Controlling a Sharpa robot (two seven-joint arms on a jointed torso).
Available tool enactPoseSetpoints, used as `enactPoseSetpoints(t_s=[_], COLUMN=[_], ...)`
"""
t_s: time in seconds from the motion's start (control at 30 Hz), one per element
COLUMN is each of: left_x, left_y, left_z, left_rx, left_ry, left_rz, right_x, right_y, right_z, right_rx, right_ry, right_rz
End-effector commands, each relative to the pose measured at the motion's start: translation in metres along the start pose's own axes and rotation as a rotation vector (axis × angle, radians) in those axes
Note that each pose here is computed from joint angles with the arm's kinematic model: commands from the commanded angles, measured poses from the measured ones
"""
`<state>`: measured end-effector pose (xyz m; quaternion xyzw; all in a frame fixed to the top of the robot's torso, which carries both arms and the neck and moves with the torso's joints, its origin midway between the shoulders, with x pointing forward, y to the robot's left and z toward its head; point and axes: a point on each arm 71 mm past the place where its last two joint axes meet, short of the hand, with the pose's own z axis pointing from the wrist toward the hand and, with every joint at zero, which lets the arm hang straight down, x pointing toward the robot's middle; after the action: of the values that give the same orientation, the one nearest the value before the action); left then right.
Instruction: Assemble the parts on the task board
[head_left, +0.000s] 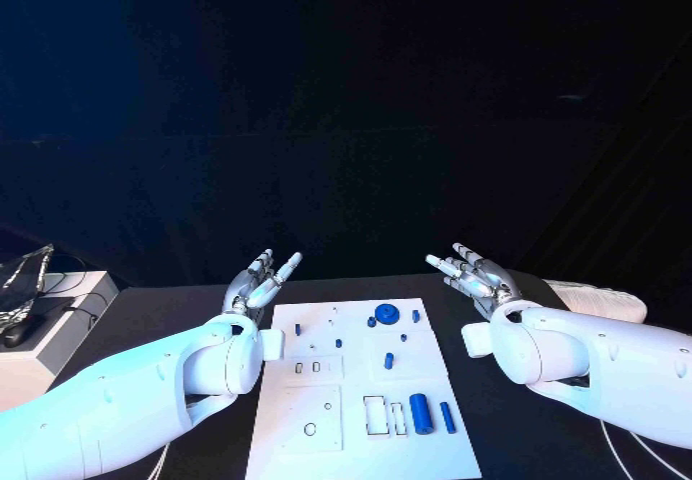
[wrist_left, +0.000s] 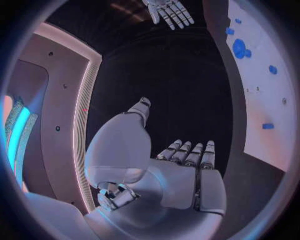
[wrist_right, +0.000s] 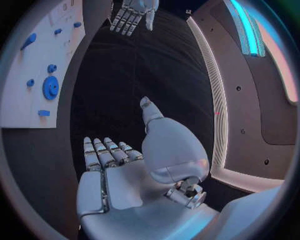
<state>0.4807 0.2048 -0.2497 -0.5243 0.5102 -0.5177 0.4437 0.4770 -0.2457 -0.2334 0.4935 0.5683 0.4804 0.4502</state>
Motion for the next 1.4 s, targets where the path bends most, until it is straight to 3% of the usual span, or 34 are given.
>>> enactPoseSetpoints(t_s=[0.03,0.23,0.27,0.4,0.57,0.9,1.13,1.4], left_x=[0.0074,0.0074,0.0014,-0.0042,-0.0133,-0.0251,-0.0243,-0.021], left_y=[0.0004,0.0004,0.0024,0.0019,0.0014,0.0009,0.0032,0.0052], left_z=[0.0003,0.0003,0.003,0.0038,0.0054,0.0089,0.0102,0.0082], left_rx=[-0.003,-0.003,-0.004,0.01,0.025,0.025,-0.007,-0.031], left_ry=[0.095,0.095,0.095,0.092,0.095,0.149,0.217,0.317], left_rz=[-0.01,-0.01,-0.009,-0.006,0.008,0.1,0.124,0.193], right_x=[0.003,-0.002,-0.015,-0.016,-0.015,-0.009,-0.001,0.012], right_y=[-0.003,-0.003,0.002,0.004,0.005,0.008,0.009,0.009], right_z=[0.0,0.001,0.007,0.014,0.021,0.026,0.031,0.044], right_rx=[0.067,0.086,-0.03,-0.103,-0.159,-0.227,-0.241,-0.205], right_ry=[0.16,0.185,0.149,0.205,0.242,0.241,0.236,0.265], right_rz=[0.042,0.039,-0.172,-0.34,-0.5,-0.713,-0.819,-0.952])
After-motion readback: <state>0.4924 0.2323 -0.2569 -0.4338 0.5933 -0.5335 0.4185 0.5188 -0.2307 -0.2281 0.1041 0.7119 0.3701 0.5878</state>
